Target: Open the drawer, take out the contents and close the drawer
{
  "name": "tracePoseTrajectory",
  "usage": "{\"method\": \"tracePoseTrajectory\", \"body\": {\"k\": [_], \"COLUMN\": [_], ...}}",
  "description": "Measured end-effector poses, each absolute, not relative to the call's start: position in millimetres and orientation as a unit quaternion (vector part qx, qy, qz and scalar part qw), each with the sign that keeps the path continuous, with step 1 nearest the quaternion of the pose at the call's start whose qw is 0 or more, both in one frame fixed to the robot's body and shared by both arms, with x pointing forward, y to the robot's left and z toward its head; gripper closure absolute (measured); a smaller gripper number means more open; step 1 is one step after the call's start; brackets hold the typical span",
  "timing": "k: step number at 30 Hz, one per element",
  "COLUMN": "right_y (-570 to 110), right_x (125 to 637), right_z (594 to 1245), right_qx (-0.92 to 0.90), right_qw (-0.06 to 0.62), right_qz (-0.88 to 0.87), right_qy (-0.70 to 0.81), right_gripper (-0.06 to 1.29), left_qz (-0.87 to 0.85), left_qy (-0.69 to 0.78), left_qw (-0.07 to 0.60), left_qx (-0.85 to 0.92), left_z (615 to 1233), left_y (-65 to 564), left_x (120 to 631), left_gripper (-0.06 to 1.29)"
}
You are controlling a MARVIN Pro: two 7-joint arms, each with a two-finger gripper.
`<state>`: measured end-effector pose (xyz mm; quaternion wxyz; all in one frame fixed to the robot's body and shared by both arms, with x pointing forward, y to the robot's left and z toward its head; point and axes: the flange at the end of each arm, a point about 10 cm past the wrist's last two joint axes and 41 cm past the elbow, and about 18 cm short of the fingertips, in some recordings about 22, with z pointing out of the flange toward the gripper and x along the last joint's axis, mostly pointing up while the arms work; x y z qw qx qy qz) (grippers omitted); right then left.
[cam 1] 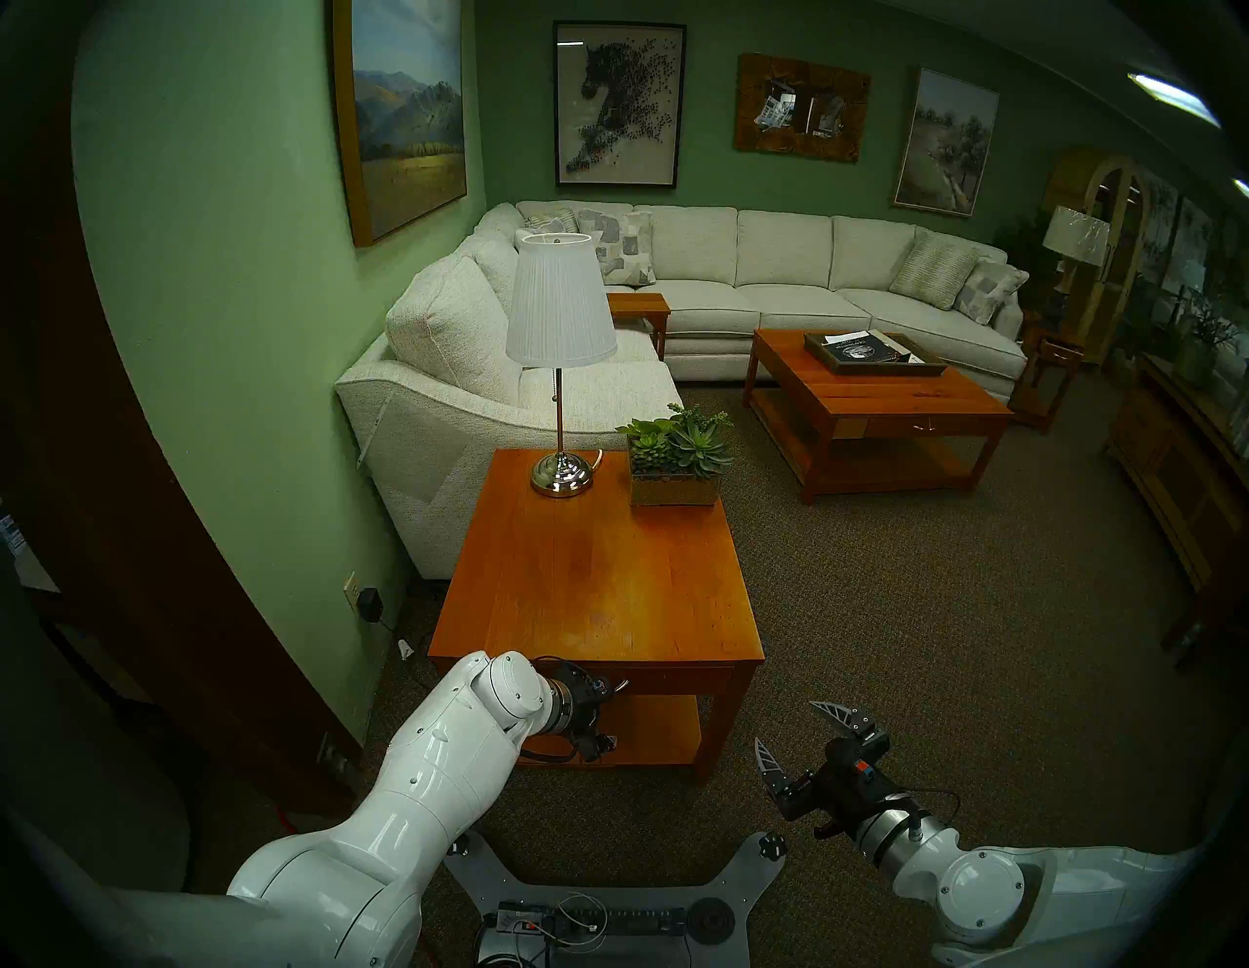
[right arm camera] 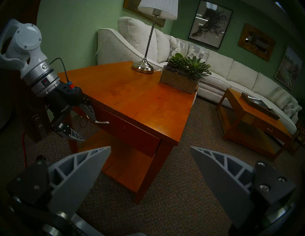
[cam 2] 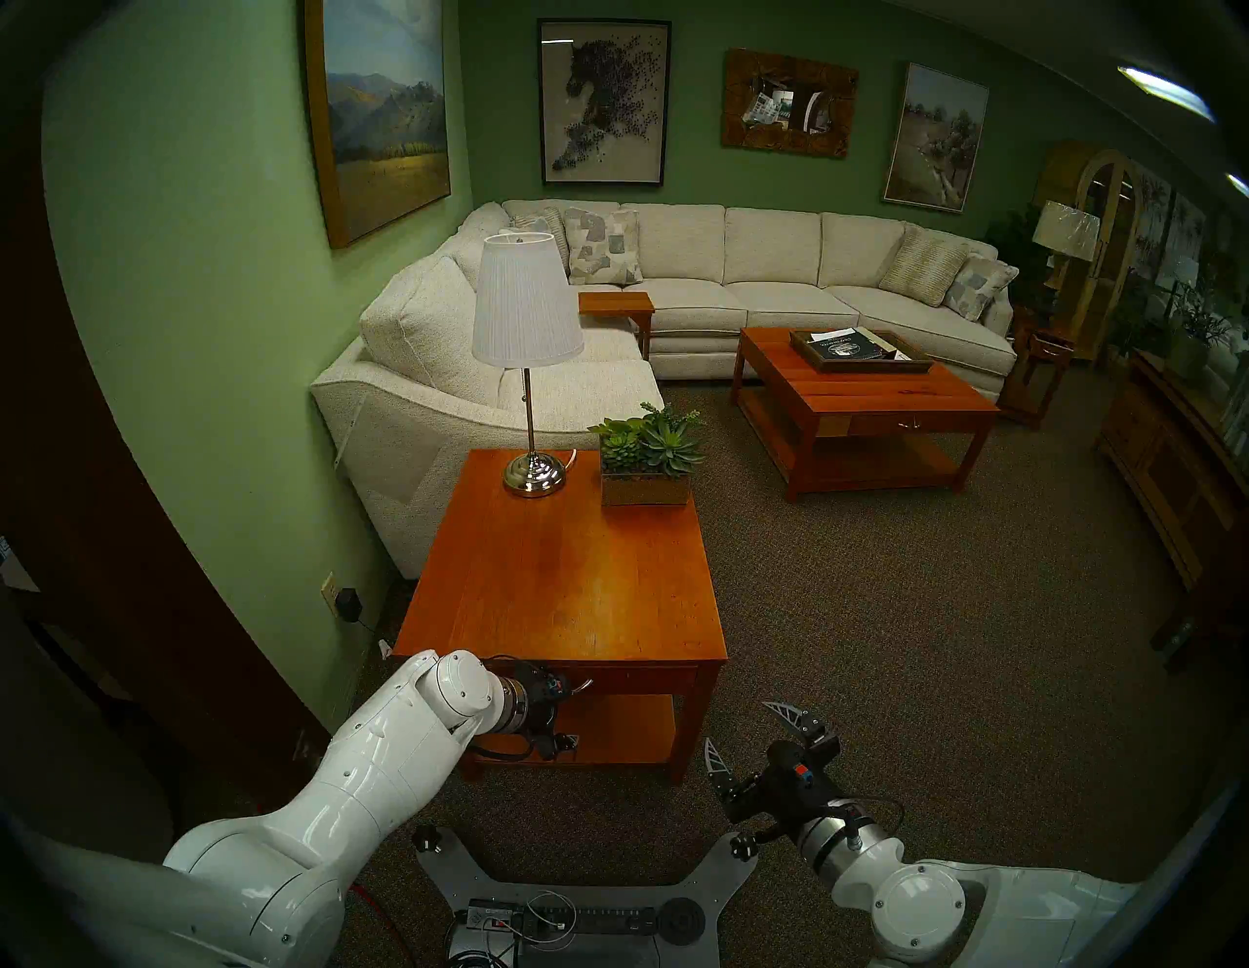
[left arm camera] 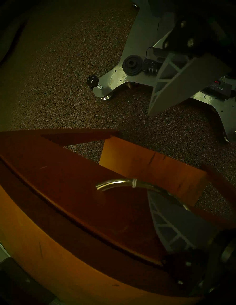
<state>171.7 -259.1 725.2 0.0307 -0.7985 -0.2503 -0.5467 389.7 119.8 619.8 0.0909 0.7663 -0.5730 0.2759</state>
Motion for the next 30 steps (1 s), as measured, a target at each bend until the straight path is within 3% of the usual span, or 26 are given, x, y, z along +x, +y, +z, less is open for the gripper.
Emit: {"method": "tracePoseTrajectory", "body": {"k": [7,30], "right_y": [-259.1,-259.2], "right_x": [171.7,171.7], "right_z": [725.2,725.1], "right_qx": [-0.798,-0.798], "right_qw": [0.031,0.031], "right_qz": [-0.547,-0.547], "right_qy": [-0.250,-0.250], "right_gripper": [-0.02,-0.02], "left_qz": [0.262,0.206], "left_qy": [-0.599,-0.658], "left_qw": [0.107,0.159], "left_qx": [0.749,0.707], "left_z": [627.8,621.3], "left_y": [123.4,136.7], "left_x": [373.4,299.5], "left_gripper": [0.00,0.00]}}
